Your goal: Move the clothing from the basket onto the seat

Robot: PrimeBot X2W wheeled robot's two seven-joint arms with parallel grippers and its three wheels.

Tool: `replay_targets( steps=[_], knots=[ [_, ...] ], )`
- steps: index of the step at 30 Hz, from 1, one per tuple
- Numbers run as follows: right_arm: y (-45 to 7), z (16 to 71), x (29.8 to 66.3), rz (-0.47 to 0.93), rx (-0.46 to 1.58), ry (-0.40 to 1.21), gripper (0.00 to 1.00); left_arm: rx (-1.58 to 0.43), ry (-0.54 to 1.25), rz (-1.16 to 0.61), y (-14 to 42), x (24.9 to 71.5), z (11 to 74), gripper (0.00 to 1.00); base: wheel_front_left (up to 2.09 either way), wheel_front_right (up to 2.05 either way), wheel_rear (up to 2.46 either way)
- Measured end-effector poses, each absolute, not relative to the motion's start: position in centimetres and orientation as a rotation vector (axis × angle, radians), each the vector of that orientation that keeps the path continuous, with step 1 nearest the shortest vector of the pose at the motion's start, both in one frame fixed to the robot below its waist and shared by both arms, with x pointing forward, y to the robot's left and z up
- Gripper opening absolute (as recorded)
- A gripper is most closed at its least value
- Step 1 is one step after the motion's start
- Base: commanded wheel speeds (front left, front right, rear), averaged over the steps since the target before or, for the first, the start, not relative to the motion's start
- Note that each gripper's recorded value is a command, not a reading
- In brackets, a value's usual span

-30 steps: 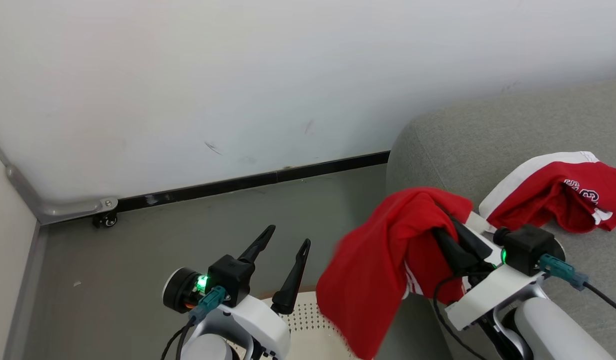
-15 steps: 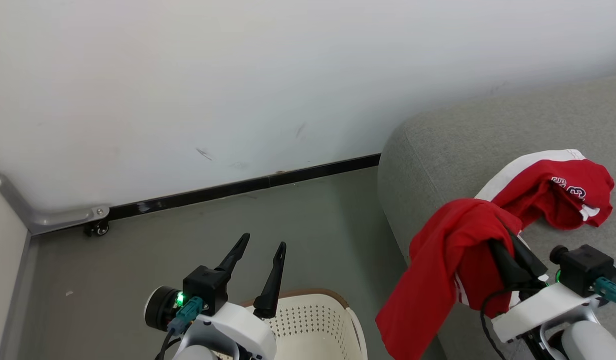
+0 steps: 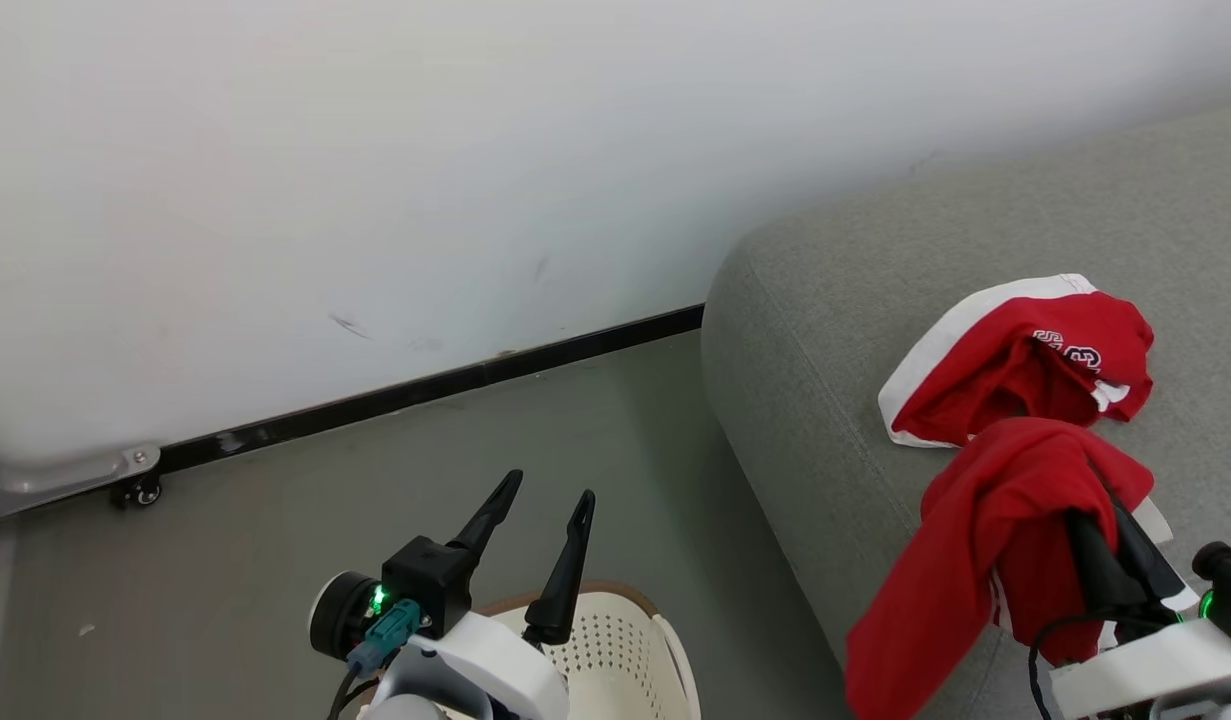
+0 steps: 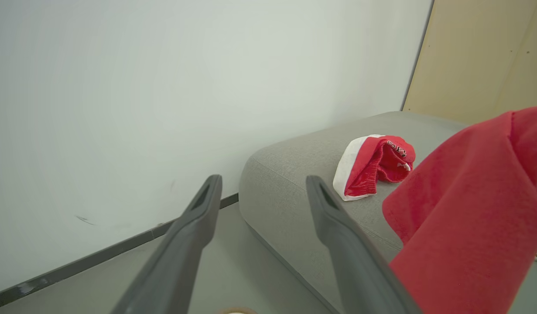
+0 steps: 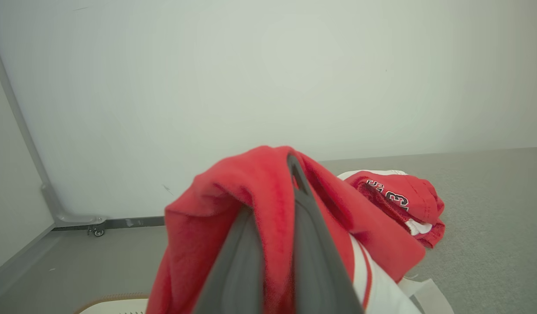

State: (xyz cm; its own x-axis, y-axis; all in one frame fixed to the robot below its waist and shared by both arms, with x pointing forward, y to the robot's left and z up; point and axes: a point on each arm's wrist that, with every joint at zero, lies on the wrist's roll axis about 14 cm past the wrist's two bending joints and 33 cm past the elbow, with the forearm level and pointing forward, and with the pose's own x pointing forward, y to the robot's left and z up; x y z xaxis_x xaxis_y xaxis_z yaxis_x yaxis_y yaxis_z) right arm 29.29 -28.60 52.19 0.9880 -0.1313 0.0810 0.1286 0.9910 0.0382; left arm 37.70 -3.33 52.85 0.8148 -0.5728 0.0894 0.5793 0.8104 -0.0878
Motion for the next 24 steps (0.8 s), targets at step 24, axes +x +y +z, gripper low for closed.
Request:
replay_targets(
  steps=[24],
  knots=[
    [-30.6,52.6,24.1,-0.304,0.094,-0.098,0.0,-0.135,-0.026,-0.716,-8.2,38.2,52.2,1.0,0.0,0.0,0.0]
  ],
)
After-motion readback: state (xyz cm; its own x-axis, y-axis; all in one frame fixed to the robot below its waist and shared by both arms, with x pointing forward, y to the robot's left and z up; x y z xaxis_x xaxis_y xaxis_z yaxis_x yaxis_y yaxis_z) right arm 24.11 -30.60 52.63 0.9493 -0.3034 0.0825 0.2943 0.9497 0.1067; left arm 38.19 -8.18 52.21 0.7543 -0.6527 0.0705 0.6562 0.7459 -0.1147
